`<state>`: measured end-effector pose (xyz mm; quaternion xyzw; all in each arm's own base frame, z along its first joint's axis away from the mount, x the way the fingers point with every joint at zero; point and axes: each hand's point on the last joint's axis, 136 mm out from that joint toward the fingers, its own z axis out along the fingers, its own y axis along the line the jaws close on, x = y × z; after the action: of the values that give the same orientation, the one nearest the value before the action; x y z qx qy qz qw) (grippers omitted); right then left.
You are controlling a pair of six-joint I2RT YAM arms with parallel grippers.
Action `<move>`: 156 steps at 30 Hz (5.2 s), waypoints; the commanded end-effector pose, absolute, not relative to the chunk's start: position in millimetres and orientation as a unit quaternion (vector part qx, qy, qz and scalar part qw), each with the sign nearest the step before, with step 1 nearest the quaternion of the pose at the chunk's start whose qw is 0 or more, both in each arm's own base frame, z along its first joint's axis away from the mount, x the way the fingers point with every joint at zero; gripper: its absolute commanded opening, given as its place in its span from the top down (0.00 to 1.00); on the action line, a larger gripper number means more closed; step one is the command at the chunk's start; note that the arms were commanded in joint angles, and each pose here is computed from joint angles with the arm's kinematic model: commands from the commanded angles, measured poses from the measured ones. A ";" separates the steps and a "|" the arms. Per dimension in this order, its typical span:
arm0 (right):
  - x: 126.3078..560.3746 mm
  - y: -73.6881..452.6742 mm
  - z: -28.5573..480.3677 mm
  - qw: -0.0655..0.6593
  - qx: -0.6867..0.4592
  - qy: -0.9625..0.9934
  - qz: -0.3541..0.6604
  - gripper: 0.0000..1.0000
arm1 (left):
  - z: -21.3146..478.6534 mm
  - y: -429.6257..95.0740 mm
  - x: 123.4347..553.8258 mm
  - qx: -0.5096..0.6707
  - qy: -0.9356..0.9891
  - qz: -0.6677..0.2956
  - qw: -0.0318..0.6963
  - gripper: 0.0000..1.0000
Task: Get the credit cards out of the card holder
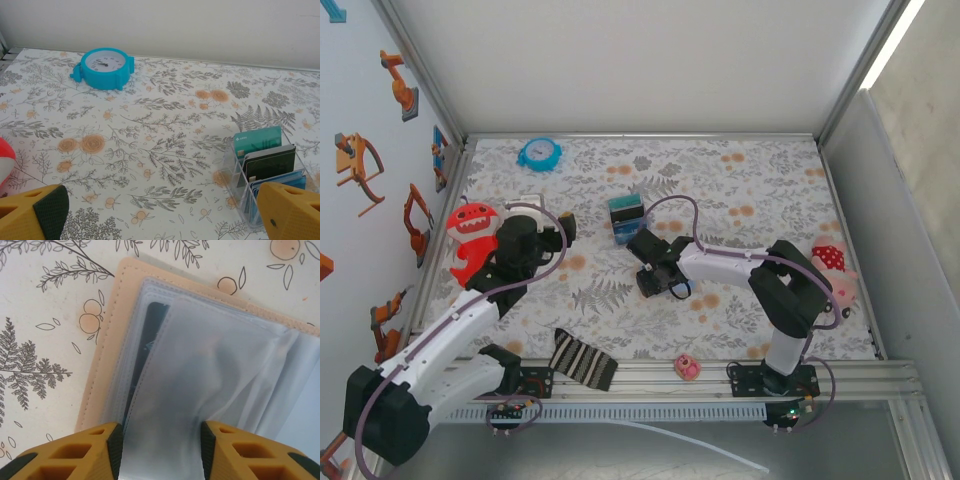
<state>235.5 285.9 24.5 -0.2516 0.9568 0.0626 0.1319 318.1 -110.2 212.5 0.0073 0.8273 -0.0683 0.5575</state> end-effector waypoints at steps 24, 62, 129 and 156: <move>225.3 298.2 44.7 0.138 -0.247 0.952 0.118 0.61 | 245.1 -115.4 308.3 0.006 0.801 -0.115 0.587 0.03; 216.3 318.1 49.0 0.135 -0.259 0.950 0.114 0.73 | 241.7 -115.7 311.5 0.005 0.804 -0.109 0.584 0.03; 230.0 283.4 53.6 0.180 -0.219 0.958 0.034 0.91 | 251.0 -127.9 312.9 0.032 0.805 -0.125 0.579 0.03; 242.1 209.6 36.7 0.163 -0.116 0.980 -0.014 0.67 | 243.4 -128.5 310.6 0.033 0.811 -0.121 0.572 0.03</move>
<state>242.6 220.7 32.6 -0.1412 0.9769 -0.0139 0.1597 312.7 -126.3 236.5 0.0288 0.8134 -0.1167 0.5691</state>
